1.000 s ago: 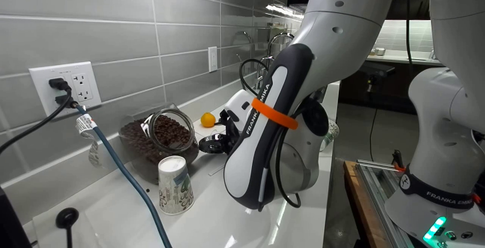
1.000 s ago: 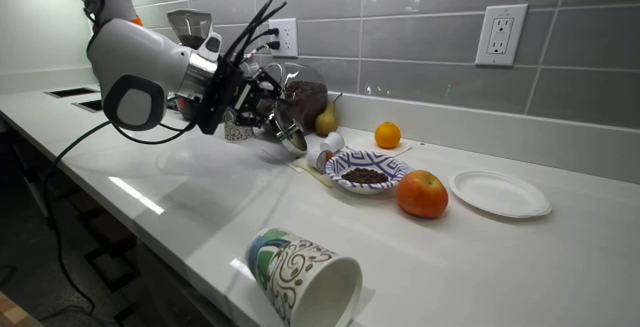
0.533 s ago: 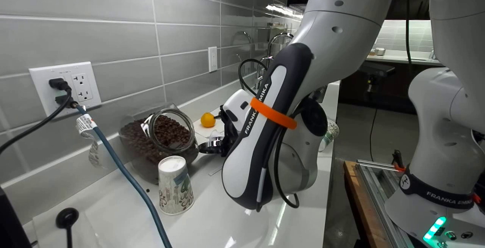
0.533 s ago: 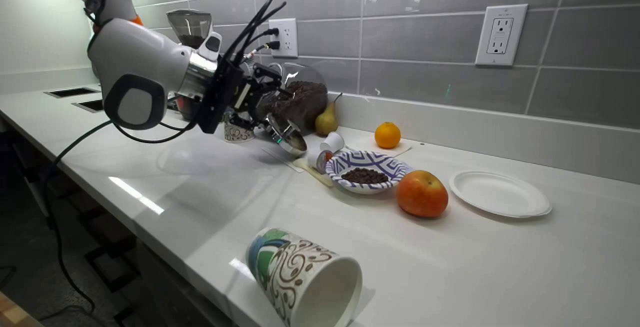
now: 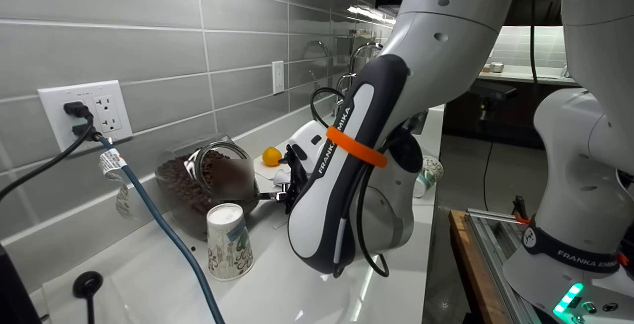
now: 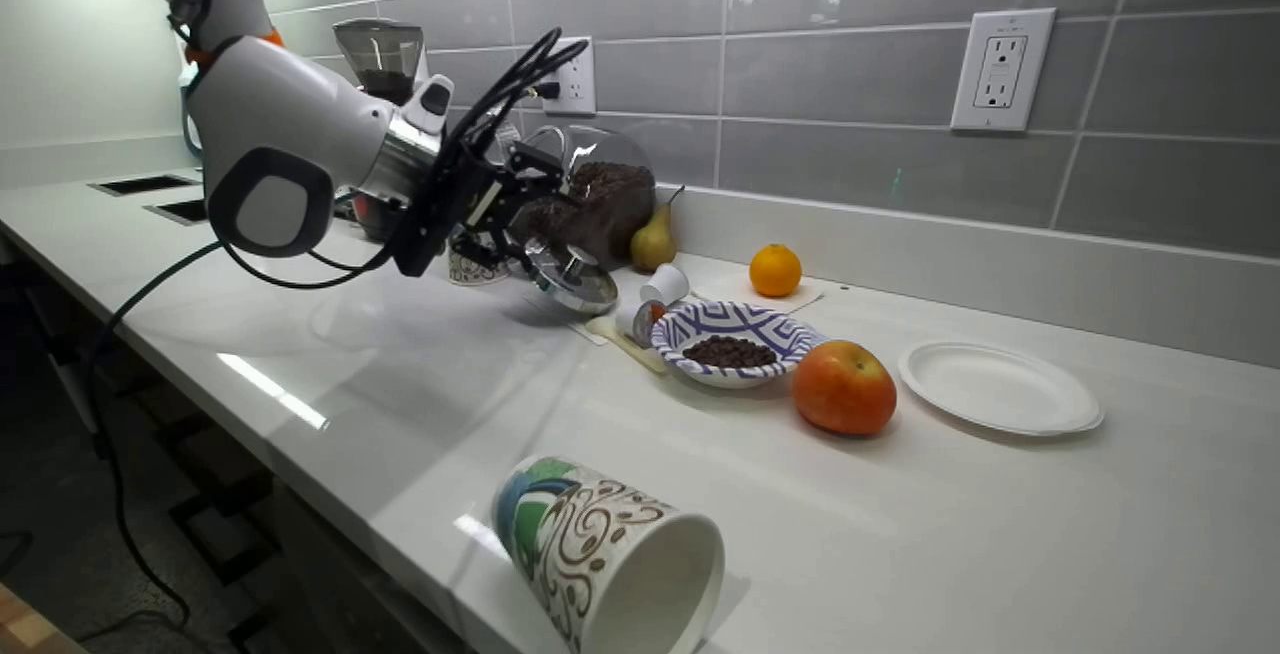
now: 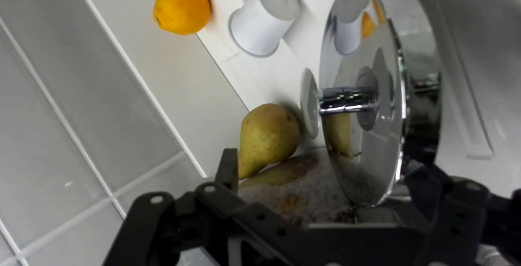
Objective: Place the silver lid upside down.
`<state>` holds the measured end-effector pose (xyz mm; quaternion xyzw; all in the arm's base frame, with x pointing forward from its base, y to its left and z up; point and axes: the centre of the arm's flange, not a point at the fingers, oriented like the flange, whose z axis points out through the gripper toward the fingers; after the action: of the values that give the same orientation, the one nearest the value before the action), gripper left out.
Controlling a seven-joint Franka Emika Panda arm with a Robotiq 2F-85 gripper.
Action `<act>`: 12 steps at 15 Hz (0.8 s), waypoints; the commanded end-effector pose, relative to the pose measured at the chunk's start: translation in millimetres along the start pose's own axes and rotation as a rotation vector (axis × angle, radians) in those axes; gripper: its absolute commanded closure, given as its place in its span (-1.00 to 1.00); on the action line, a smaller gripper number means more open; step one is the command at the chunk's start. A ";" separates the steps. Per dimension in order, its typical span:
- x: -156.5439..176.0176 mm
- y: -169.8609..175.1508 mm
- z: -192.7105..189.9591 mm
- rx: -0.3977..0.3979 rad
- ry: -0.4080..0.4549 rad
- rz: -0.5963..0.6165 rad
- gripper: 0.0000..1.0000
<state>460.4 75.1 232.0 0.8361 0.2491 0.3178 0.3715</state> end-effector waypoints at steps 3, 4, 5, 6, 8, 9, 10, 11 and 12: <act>-1.7 -3.0 9.4 0.069 -0.034 0.074 -1.00; -2.8 -3.2 10.5 0.075 -0.040 0.079 -1.00; -3.7 -3.2 11.6 0.080 -0.044 0.085 -1.00; -4.5 -3.3 12.4 0.085 -0.047 0.089 -1.00; -3.4 -0.2 10.0 0.084 -0.054 0.101 -1.00; 1.4 6.0 1.8 0.082 -0.064 0.119 -1.00; 4.1 12.4 -6.2 0.079 -0.078 0.134 -1.00; 8.0 20.6 -17.6 0.084 -0.106 0.163 -1.00; 13.7 33.5 -36.5 0.097 -0.141 0.204 -1.00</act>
<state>456.8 64.7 227.0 0.8750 0.1878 0.2970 0.3329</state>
